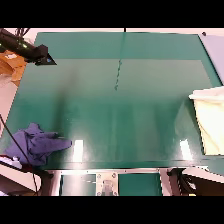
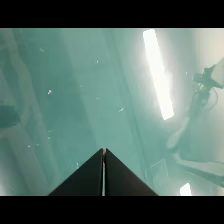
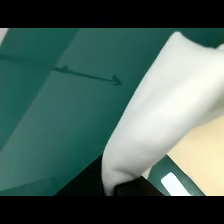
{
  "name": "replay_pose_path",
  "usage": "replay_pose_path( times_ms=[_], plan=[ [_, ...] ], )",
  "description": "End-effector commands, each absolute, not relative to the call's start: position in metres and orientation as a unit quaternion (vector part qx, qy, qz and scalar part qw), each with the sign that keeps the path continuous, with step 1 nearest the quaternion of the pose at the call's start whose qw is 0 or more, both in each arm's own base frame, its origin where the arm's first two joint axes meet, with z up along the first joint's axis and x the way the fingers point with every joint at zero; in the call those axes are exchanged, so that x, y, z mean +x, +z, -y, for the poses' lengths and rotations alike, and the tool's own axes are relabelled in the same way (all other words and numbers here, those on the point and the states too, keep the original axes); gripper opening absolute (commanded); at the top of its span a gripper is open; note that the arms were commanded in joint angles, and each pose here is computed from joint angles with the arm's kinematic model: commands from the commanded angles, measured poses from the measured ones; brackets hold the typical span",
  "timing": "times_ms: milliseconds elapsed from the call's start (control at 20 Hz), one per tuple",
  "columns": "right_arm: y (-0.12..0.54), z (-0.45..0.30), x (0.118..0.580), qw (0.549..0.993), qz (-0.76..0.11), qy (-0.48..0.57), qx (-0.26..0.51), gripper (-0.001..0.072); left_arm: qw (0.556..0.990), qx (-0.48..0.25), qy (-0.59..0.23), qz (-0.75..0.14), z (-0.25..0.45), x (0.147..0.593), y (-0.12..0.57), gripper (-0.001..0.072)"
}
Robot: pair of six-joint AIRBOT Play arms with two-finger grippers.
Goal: Fold the shirts.
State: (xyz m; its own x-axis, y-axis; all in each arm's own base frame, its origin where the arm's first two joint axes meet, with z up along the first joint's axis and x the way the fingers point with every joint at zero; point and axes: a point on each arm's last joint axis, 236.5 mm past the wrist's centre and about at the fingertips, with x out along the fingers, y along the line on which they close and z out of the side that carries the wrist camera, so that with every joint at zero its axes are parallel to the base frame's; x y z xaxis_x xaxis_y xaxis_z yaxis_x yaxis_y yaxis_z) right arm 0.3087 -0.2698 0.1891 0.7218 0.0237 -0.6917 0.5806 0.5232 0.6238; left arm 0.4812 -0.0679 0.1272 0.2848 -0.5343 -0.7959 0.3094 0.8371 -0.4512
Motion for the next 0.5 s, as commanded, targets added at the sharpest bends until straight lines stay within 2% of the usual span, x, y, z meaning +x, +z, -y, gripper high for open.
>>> replay_pose_path(
  times_ms=[0,200,300,350,400,450],
  plan=[
    [0.159,0.276,0.250,0.737,-0.410,-0.285,0.456,0.0015,0.788,-0.103,-0.269,-0.544,0.068,0.476,0.126,0.0026],
    [0.100,0.279,0.183,0.636,-0.508,-0.374,0.444,0.0022,0.784,-0.103,-0.271,-0.549,0.069,0.473,0.125,0.0026],
    [0.068,0.273,0.148,0.577,-0.559,-0.406,0.435,0.0138,0.784,-0.103,-0.271,-0.549,0.069,0.473,0.125,0.0026],
    [0.054,0.269,0.129,0.543,-0.579,-0.427,0.433,0.0293,0.784,-0.103,-0.271,-0.549,0.069,0.473,0.125,0.0026],
    [0.044,0.266,0.118,0.517,-0.588,-0.443,0.436,0.0573,0.783,-0.103,-0.271,-0.550,0.069,0.473,0.125,0.0026],
    [0.038,0.265,0.114,0.508,-0.592,-0.447,0.438,0.0613,0.783,-0.103,-0.272,-0.550,0.069,0.473,0.125,0.0026]
  ],
)
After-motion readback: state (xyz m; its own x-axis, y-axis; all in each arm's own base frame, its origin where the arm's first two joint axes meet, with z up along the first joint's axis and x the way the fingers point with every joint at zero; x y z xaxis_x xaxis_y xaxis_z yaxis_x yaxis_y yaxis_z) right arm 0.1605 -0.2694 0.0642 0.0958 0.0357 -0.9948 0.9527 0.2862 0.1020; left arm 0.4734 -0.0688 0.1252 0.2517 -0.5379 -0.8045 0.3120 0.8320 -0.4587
